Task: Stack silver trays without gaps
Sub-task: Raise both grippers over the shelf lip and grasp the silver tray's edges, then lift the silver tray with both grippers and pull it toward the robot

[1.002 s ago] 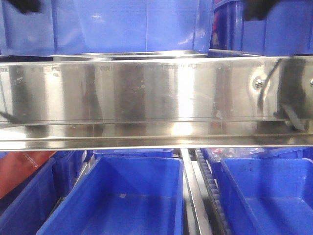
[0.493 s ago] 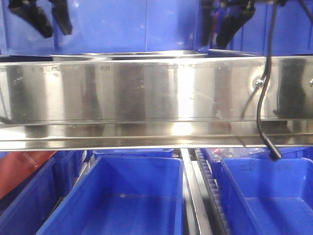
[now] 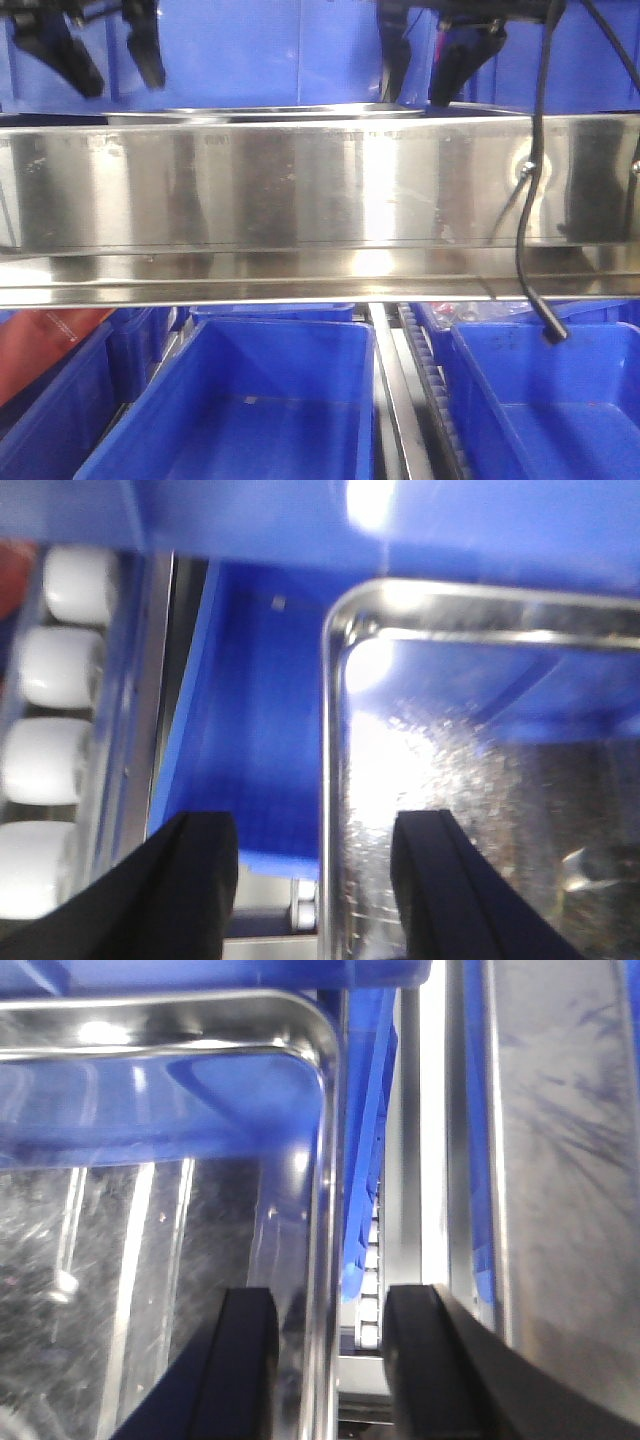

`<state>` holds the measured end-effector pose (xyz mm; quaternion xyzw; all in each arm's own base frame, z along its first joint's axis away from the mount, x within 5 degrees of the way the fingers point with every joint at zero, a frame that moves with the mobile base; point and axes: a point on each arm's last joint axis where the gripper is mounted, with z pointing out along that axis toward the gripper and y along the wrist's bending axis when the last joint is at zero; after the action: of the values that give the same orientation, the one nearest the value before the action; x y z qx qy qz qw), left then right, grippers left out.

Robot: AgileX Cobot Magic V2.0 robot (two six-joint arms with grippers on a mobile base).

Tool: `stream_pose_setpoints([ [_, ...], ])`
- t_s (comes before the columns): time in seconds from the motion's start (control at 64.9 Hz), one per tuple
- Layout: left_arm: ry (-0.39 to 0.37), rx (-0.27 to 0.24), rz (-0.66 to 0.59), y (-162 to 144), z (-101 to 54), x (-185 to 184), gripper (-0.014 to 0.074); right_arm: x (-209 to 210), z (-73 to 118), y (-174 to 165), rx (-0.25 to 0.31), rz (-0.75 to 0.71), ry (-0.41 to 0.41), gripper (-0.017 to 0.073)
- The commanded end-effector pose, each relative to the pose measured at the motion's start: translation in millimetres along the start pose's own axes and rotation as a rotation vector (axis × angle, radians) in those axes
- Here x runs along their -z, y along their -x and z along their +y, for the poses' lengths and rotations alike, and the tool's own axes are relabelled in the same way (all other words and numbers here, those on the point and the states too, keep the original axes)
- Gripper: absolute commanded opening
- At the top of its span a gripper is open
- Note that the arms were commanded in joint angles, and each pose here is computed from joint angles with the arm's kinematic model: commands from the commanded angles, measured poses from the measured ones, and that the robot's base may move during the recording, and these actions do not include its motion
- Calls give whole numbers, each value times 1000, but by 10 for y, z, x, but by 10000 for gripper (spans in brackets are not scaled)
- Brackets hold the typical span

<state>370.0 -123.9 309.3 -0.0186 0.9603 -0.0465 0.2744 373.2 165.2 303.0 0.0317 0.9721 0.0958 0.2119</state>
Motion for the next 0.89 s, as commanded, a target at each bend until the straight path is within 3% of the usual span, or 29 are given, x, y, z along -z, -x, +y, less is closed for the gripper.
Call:
stream_pose_setpoints([
  [0.0, -9, -11, 21, -17, -35, -36, 274, -42, 7, 25, 5, -11, 0, 181],
  [0.555, -13, -15, 21, -15, -55, -172, 272, -217, 20, 43, 5, -12, 1, 181],
  [0.879, -15, -15, 19, -13, -58, -180, 200, -217, 21, 47, 5, -16, 3, 181],
])
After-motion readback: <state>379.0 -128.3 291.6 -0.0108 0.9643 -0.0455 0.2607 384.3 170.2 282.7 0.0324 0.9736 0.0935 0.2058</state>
